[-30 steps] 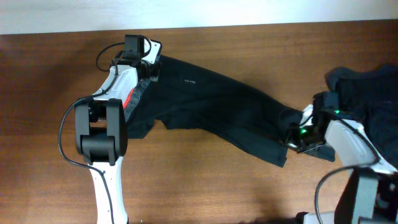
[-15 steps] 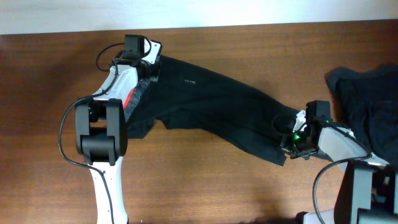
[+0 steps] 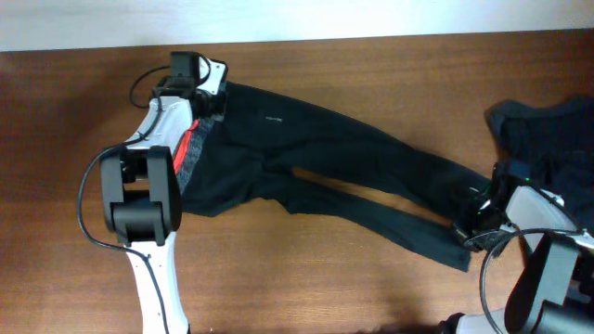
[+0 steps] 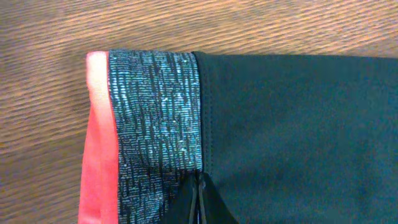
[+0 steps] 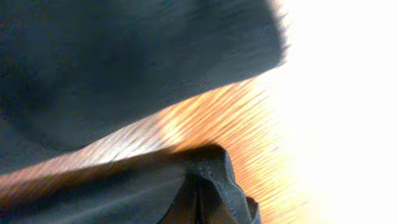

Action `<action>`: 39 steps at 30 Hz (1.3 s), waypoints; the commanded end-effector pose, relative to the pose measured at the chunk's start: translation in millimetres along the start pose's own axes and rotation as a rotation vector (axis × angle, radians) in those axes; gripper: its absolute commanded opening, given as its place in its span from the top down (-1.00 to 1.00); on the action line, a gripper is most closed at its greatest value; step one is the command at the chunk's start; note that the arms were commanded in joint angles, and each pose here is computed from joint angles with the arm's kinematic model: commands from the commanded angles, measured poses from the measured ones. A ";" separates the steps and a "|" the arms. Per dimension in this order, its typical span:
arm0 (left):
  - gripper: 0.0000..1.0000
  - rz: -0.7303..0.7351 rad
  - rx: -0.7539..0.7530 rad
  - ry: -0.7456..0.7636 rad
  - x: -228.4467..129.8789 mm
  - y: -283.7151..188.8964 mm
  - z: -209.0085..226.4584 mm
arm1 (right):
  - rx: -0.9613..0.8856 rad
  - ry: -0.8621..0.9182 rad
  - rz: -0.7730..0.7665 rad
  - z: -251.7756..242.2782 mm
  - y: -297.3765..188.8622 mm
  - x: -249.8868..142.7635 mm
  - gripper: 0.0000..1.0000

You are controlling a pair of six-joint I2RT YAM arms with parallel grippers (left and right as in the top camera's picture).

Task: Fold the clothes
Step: 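Pull the pants apart with both grippers to stretch them flat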

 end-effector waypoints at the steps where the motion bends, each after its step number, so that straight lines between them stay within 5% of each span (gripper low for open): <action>1: 0.91 0.059 -0.017 -0.014 -22.3 19.0 9.6 | -0.098 0.010 -0.039 -16.8 1.1 12.6 0.92; 27: 0.90 -0.001 0.037 -0.073 -10.5 9.2 57.2 | -0.194 -0.005 -0.232 -28.6 10.2 70.4 0.83; 30: 0.89 -0.068 -0.030 -0.115 18.1 -8.2 50.3 | -0.190 -0.009 -0.237 -26.3 -5.7 79.5 0.57; 32: 0.53 -0.134 -0.077 -0.144 48.8 -32.1 41.7 | -0.146 -0.044 -0.246 -17.7 -22.8 89.6 0.20; 35: 0.39 -0.208 -0.095 -0.145 84.4 -70.3 32.4 | -0.062 -0.092 -0.266 -2.5 -48.0 102.7 -0.25; 39: -0.10 -0.246 -0.096 -0.132 111.3 -132.9 17.8 | 0.034 -0.139 -0.276 15.9 -90.9 114.4 -0.39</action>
Point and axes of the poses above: each gripper's point midway between its finger pads, its own y axis out along the fingers, its own z axis along the line the jaws close on, x = y × z, the point moved 2 cm from there along -y, back along the fingers, and after that the axes turned 13 degrees about -y, right-handed, at the moved point
